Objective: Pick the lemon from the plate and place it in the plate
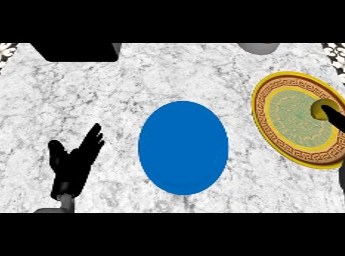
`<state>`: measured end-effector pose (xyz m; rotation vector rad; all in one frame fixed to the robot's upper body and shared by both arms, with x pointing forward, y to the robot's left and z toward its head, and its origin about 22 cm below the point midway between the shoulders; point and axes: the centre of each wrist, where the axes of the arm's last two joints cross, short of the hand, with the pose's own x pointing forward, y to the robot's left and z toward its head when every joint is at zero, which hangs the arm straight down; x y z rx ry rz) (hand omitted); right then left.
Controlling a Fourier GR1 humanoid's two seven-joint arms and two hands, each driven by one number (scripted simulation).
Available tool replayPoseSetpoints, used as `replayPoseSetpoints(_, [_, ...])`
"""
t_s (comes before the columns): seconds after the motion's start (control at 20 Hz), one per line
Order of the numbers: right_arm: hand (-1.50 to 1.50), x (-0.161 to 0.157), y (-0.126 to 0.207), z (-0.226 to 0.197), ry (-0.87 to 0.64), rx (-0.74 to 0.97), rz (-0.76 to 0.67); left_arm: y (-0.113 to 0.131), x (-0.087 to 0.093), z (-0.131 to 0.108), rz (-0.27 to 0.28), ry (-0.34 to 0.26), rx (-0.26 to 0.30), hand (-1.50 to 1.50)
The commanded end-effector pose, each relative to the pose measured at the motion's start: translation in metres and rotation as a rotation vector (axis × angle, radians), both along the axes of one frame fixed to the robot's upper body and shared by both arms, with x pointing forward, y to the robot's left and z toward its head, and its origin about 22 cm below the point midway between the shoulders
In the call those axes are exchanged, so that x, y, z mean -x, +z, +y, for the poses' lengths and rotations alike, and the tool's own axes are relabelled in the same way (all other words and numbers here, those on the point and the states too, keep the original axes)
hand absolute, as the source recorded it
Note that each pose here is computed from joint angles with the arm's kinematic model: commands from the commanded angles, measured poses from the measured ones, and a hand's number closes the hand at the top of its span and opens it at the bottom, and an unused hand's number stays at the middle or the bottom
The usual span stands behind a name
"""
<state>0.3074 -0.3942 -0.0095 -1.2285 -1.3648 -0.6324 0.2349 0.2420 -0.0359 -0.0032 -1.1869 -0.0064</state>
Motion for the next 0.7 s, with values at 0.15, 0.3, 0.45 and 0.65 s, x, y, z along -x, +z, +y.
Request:
replayPoseSetpoints(0.15, [-1.50, 0.066, -0.018, 0.001, 0.176, -0.076, -0.057, -0.002, 0.008, 0.005, 0.015, 0.011, 0.004, 0.00])
replayPoseSetpoints(0.3, [-1.50, 0.102, -0.030, 0.017, 0.218, -0.079, -0.043, -0.004, 0.008, 0.014, 0.006, 0.015, -0.023, 0.00])
replayPoseSetpoints(0.45, [-1.50, 0.126, -0.017, 0.028, 0.256, -0.081, -0.018, 0.001, 0.006, -0.006, 0.013, 0.028, -0.001, 0.00])
replayPoseSetpoints(0.65, [-1.50, 0.153, -0.024, 0.041, 0.259, -0.045, 0.053, 0.000, -0.008, 0.014, 0.002, 0.020, -0.007, 0.00])
